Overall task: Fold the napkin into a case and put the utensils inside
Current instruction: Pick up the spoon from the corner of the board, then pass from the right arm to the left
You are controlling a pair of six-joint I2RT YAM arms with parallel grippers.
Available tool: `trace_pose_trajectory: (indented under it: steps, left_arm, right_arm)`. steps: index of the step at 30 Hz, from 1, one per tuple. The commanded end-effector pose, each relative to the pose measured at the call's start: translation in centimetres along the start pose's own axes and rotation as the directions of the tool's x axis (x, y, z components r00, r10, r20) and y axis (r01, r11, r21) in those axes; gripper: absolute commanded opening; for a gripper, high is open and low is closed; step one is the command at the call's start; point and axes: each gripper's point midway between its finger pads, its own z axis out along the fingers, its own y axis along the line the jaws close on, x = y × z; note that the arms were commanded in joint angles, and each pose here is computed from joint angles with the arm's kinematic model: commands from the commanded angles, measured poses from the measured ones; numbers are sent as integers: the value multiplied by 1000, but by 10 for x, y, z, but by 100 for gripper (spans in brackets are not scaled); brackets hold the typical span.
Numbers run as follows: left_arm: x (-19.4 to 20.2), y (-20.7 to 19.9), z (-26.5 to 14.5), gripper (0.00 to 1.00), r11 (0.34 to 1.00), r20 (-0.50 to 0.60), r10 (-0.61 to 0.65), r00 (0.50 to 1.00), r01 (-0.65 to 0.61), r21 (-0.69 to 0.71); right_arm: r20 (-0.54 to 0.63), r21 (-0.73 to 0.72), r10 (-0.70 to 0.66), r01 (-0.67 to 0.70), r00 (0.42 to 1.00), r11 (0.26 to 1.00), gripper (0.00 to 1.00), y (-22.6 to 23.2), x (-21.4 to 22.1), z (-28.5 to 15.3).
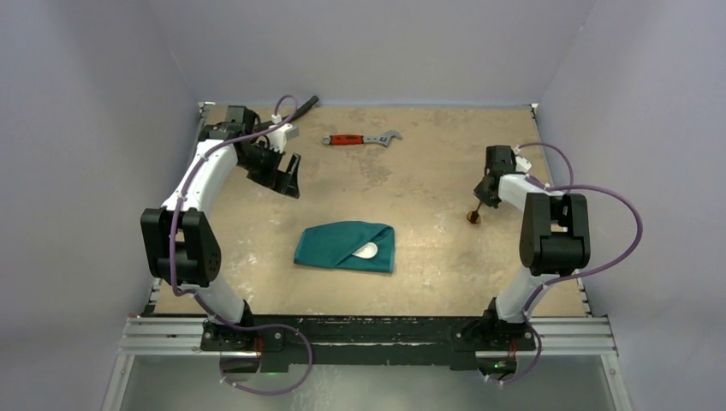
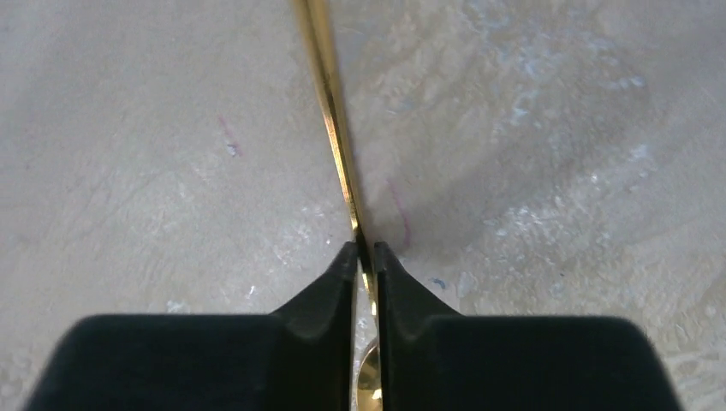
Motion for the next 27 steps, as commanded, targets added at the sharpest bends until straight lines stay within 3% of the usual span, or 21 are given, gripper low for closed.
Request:
trace_pose_trajectory:
  steps: [1,3,12,19,23,25,27]
  left_arm:
    - [-17,2,-9,93,1000,45,-6,999,6,7]
    - [-20,4,-11,94,1000,51,-10,999,9,4]
    - [-19,1,-8,96,999,45,-19,999,18,36]
    - [-30,-10,-6,99,991,81,25,996,-35,131]
    - [-50,-16,-16,99,966,189,186,964,-215,144]
    - [-62,-17,-22,98,926,255,325,911,-361,108]
    - [-72,-16,-27,99,861,320,472,821,-508,34]
  right_arm:
    - [-28,-84,-42,39,999,996,7,13,11,8]
    - [-37,-138,-84,78,996,987,0,27,18,7]
    - [45,-320,-350,346,936,882,0,102,46,-24]
    - [198,-568,-504,518,841,640,0,183,64,-103]
    - [249,-670,-587,575,770,471,0,213,84,-151]
    - [267,-717,-623,583,736,382,0,224,97,-175]
    - [275,-762,-644,570,714,307,0,232,108,-196]
